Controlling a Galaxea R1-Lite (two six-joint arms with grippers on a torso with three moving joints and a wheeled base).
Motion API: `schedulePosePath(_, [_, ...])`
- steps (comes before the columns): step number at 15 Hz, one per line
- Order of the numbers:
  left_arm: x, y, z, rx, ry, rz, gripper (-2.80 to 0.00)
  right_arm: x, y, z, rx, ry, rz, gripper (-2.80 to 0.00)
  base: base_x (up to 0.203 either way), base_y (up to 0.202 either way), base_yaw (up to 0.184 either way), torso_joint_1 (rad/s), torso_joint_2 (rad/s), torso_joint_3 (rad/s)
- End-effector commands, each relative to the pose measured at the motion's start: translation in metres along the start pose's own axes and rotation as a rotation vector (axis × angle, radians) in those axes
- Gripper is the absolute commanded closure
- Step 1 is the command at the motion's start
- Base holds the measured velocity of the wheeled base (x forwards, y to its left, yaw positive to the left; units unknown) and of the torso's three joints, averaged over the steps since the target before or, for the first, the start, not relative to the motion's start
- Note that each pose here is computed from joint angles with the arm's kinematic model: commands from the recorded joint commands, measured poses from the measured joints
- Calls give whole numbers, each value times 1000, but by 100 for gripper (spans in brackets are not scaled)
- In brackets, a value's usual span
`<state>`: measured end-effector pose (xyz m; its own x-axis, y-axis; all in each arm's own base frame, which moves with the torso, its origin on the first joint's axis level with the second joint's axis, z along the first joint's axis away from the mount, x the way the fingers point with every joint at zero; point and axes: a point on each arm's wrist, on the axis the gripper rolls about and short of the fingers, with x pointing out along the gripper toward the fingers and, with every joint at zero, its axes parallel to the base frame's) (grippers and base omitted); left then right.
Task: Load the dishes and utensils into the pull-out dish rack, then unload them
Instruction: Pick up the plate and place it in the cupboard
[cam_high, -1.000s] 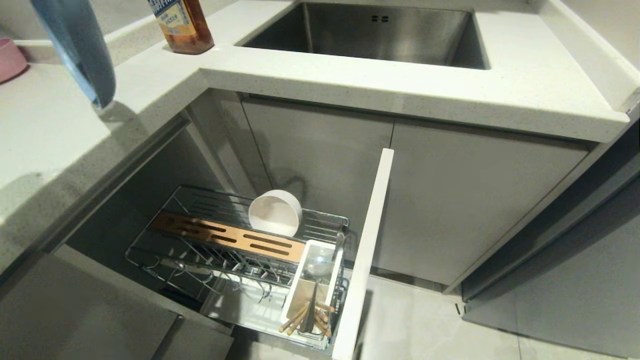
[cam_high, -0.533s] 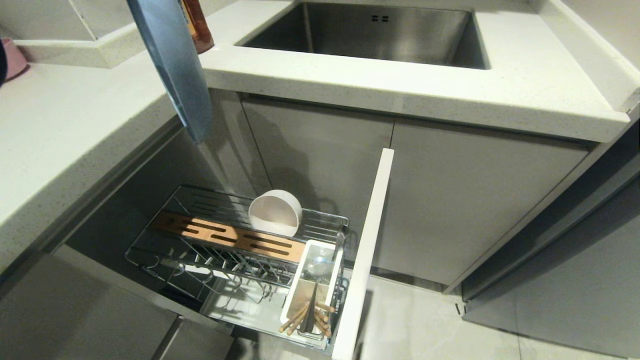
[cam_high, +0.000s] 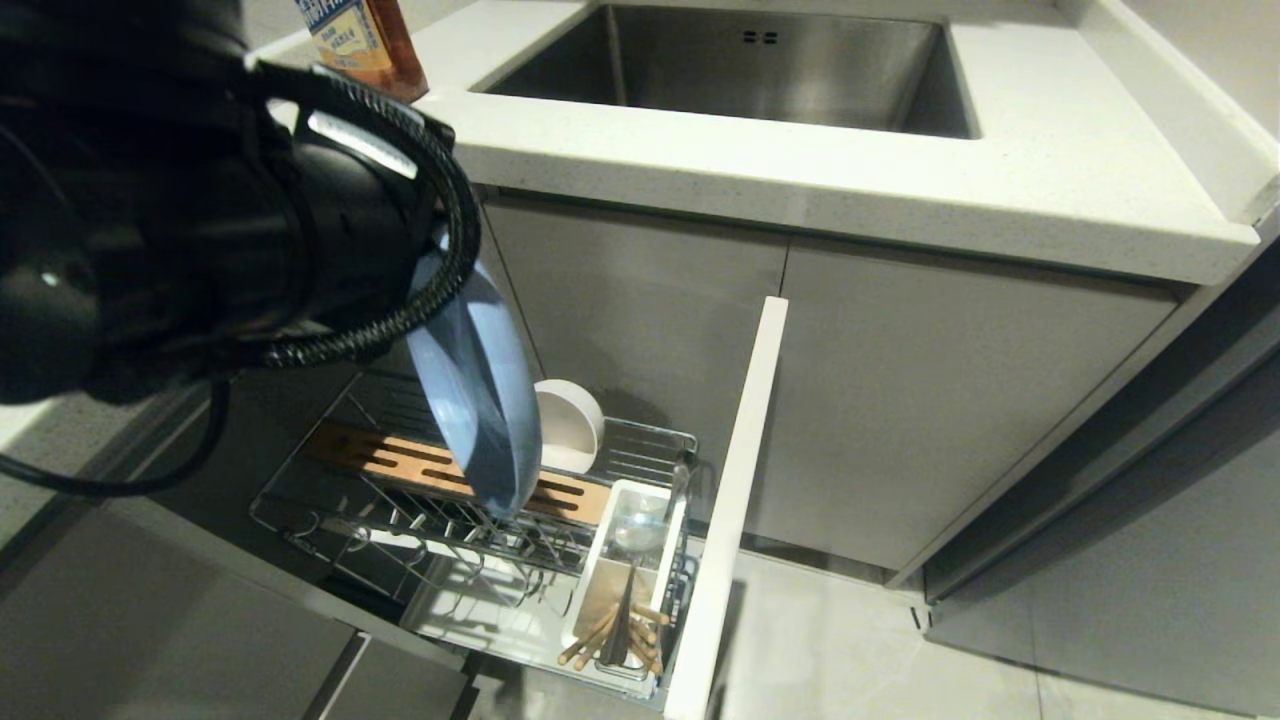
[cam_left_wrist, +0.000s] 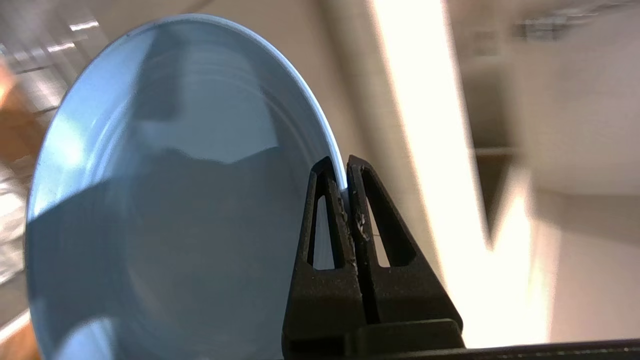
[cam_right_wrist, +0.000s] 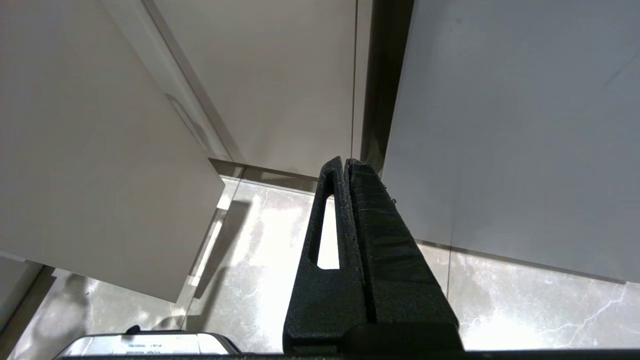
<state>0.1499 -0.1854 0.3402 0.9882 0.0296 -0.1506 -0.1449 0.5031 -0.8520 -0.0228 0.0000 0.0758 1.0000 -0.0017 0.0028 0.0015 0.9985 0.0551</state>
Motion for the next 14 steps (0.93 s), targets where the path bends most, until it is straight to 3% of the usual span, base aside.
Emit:
schedulePosePath(1, [10, 18, -11, 14, -17, 59, 0, 0, 0, 0, 0, 1, 0, 0, 0, 0, 0, 0, 0, 0])
schedulePosePath(4, [28, 32, -9, -65, -78, 117, 0, 0, 0, 0, 0, 0, 0, 0, 0, 0, 0, 0, 0, 0])
schedulePosePath(14, [64, 51, -41, -112, -157, 163, 0, 0, 0, 0, 0, 1, 0, 0, 0, 0, 0, 0, 0, 0])
